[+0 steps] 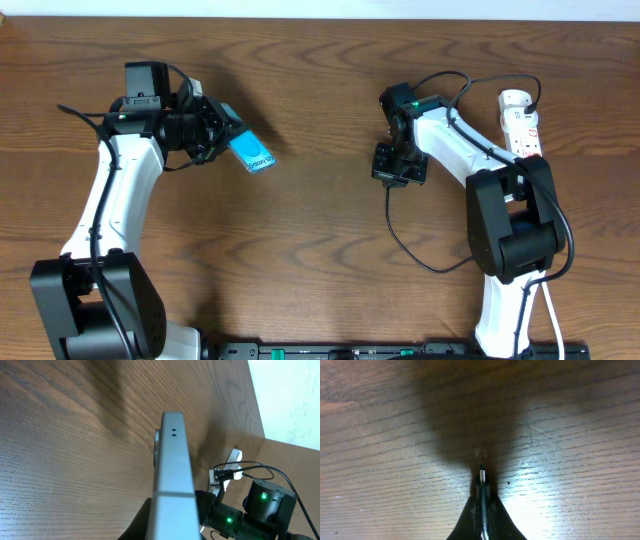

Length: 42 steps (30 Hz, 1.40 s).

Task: Plug charger to phone and switch on socket
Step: 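Lower the right gripper and close it on the cable plug, then lift the cable plug with the right gripper toward the phone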

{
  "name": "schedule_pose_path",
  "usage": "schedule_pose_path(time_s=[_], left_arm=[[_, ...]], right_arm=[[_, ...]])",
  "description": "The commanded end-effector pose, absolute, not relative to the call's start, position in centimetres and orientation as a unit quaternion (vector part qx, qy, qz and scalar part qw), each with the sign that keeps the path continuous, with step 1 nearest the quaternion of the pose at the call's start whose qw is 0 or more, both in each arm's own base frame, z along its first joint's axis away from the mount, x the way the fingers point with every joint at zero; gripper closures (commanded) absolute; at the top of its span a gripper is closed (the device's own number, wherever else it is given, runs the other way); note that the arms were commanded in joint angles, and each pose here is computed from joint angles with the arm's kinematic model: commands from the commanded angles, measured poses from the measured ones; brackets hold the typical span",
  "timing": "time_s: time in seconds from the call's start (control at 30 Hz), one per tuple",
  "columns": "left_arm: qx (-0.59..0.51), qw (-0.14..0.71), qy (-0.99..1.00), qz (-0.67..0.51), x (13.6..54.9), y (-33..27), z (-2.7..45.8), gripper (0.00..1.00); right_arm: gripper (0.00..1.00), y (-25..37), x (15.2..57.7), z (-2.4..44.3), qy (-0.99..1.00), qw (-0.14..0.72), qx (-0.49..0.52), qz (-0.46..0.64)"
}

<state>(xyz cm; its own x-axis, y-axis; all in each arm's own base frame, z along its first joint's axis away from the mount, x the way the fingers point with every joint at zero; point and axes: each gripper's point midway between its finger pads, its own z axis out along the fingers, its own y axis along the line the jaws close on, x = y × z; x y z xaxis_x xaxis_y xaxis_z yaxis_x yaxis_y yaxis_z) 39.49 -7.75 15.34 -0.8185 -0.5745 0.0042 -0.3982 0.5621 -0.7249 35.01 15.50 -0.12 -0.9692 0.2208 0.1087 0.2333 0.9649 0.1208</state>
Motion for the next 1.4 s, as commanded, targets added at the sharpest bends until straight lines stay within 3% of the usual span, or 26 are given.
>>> schedule_pose_path(time_s=[0.0,0.4,0.8,1.0,1.2,1.37], left_arm=[[-0.264,0.122,0.877,-0.382,39.6,-7.9,15.7,0.93],[-0.264,0.122,0.877,-0.382,39.6,-7.9,15.7,0.93],[-0.265,0.122,0.877,-0.382,39.6,-7.9,15.7,0.93],[-0.266,0.124,0.876,-0.382,39.7,-7.8,15.7,0.93],[-0.27,0.124,0.871,-0.391,39.8,-7.3,16.0,0.93],[-0.26,0.13,0.86,-0.42,40.1,-7.2,16.9,0.93]], right_arm=[[0.99,15.4,34.0,-2.0,-0.99,0.07,-0.115,-0.052],[0.99,15.8,34.8,-0.9,-0.99,0.066,-0.103,-0.067],[0.99,17.9,40.1,8.5,-0.992,0.001,-0.036,-0.117],[0.99,22.9,41.2,16.5,-0.954,-0.043,0.1,-0.28],[0.99,26.1,37.7,25.9,-0.823,-0.068,0.254,-0.503],[0.99,25.8,35.3,28.3,-0.767,-0.069,0.293,-0.566]])
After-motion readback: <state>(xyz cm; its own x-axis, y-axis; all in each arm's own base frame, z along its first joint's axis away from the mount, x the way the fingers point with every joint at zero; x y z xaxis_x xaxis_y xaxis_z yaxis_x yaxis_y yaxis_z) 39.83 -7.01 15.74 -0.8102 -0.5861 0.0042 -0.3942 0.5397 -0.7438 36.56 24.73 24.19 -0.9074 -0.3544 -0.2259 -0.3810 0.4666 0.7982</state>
